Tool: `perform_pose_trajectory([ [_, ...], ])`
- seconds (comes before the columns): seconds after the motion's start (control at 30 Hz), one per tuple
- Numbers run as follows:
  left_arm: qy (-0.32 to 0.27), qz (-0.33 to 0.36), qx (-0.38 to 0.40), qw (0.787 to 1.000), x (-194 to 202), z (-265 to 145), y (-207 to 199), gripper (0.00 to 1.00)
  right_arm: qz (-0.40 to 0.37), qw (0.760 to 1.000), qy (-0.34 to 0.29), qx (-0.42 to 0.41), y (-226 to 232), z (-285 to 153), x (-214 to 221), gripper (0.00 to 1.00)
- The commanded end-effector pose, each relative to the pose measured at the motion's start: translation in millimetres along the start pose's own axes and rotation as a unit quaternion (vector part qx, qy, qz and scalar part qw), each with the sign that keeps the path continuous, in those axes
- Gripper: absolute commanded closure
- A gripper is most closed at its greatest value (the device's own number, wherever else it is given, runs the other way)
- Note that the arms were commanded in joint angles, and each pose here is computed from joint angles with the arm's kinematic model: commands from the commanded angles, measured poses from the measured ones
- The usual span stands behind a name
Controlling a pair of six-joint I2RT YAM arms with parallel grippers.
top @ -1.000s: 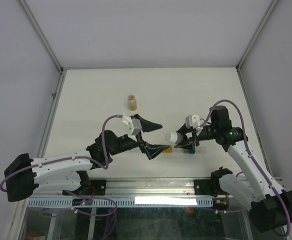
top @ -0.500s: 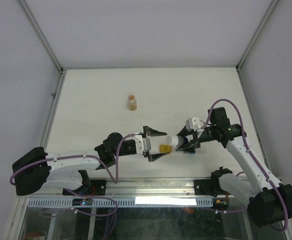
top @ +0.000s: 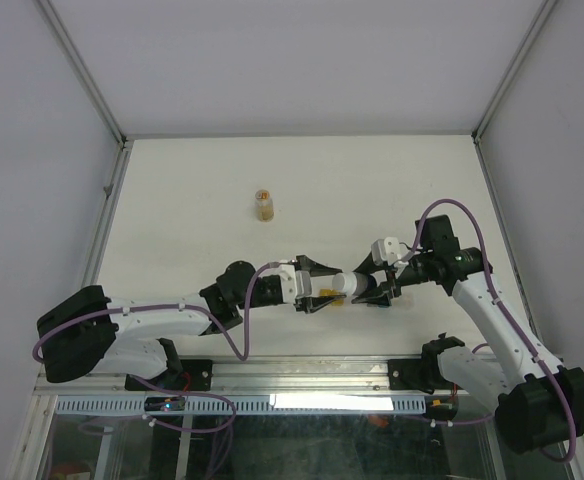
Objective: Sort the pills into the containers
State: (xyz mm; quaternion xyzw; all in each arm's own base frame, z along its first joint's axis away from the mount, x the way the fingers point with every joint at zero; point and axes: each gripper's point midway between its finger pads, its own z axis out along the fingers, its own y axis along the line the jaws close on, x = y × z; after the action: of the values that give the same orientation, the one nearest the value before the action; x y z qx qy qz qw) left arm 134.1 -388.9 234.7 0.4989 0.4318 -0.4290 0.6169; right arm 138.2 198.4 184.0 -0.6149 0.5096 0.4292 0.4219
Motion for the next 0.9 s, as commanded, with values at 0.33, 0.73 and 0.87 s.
perform_pose_trajectory([
  [0.33, -0.045, -0.009, 0.003, 0.999, -28.4, 12.6, 8.0, 0.59, -0.034, 0.999, -0.015, -0.007, -1.8, 1.3, -13.7, 1.00],
  [0.73, -0.049, -0.061, -0.012, 0.997, -31.7, 12.0, 10.2, 1.00, -0.023, 1.000, -0.015, -0.001, -4.0, 1.7, -14.2, 0.75],
  [0.87, -0.060, -0.103, -0.037, 0.992, -31.5, 8.8, 14.2, 1.00, -0.004, 1.000, -0.022, -0.001, -4.9, 2.8, -17.5, 0.52],
])
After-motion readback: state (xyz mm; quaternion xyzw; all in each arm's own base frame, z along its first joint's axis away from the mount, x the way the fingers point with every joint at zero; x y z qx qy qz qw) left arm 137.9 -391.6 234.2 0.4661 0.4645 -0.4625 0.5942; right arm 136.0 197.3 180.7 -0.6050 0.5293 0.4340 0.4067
